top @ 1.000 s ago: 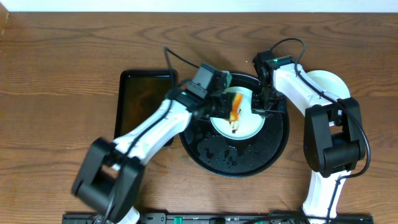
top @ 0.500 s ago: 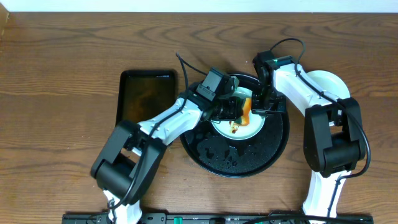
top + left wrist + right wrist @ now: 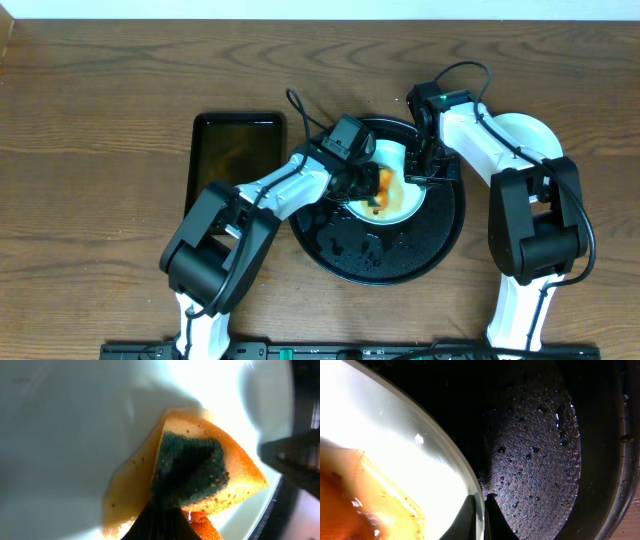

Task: Clean dirty plates on tray and stack at the side
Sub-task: 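Wipe the pale blue plate with the sponge, right gripper holding rim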

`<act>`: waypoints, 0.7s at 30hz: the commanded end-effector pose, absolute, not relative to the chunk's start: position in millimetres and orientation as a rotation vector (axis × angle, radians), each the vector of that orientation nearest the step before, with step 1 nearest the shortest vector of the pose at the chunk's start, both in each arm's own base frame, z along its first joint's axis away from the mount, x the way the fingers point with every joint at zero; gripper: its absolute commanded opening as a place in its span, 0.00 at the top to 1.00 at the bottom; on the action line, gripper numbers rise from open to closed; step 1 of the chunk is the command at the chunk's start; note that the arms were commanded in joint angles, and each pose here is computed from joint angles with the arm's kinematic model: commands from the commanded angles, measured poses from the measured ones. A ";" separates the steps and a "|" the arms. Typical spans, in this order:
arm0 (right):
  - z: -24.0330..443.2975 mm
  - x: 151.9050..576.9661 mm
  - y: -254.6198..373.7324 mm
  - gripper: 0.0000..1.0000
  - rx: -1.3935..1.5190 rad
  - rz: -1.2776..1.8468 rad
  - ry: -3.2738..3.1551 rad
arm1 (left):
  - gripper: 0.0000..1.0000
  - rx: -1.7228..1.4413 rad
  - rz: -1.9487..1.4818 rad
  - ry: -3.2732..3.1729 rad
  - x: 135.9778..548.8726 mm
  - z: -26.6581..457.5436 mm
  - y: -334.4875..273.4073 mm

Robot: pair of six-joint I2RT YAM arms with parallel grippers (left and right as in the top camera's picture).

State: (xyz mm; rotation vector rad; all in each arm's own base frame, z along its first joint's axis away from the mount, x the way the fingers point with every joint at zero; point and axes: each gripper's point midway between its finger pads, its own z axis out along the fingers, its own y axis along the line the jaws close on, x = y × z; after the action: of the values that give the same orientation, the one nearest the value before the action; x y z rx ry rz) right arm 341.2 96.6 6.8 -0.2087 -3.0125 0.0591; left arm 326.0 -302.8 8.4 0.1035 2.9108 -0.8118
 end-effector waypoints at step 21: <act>-6.7 331.4 81.0 0.99 -0.197 0.164 -2.969 | 0.93 0.399 -0.794 2.666 334.7 55.2 -326.5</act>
State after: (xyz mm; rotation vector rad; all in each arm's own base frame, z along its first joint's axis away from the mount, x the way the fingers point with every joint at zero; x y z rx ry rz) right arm 340.3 96.4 6.9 -0.2052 -3.0086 0.0584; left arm 341.2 -319.0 65.8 0.4050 2.6366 -0.7417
